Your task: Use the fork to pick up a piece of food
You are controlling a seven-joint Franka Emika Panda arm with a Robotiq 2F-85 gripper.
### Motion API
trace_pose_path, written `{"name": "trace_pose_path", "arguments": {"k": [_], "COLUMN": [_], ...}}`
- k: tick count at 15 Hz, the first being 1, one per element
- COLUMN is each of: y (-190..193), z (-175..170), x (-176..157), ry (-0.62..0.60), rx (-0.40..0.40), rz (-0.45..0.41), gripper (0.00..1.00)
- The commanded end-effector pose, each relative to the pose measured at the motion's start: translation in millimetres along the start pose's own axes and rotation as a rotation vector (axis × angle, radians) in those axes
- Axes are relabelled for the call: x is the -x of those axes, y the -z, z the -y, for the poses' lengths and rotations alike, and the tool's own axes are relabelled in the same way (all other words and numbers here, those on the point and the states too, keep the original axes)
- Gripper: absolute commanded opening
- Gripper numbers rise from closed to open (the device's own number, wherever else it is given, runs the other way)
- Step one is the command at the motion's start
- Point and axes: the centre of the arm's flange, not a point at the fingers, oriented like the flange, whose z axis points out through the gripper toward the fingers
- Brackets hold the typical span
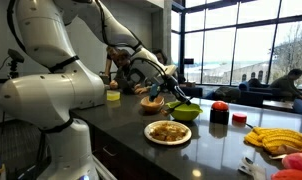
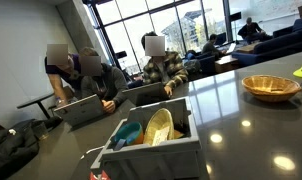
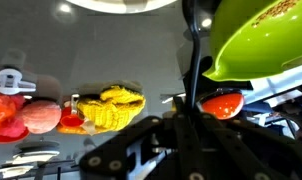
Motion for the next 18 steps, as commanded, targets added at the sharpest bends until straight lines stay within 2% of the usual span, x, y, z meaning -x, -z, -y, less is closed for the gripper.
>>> {"name": "trace_pose_path", "arguments": {"k": [1, 8, 14, 17, 18], "y": [36, 67, 81, 82, 77], "z": [-22, -37, -31, -18, -23], "x": [-8, -34, -43, -43, -43], "ry": [-0.002, -0.019, -0.001, 0.029, 0.014], "rx": [0.013, 0.012, 0.033, 0.01, 0.018], "rz": [-0.063, -0.195, -0.294, -0.324, -0.286], "gripper": [0.01, 0.01, 0.01, 0.01, 0.01]}}
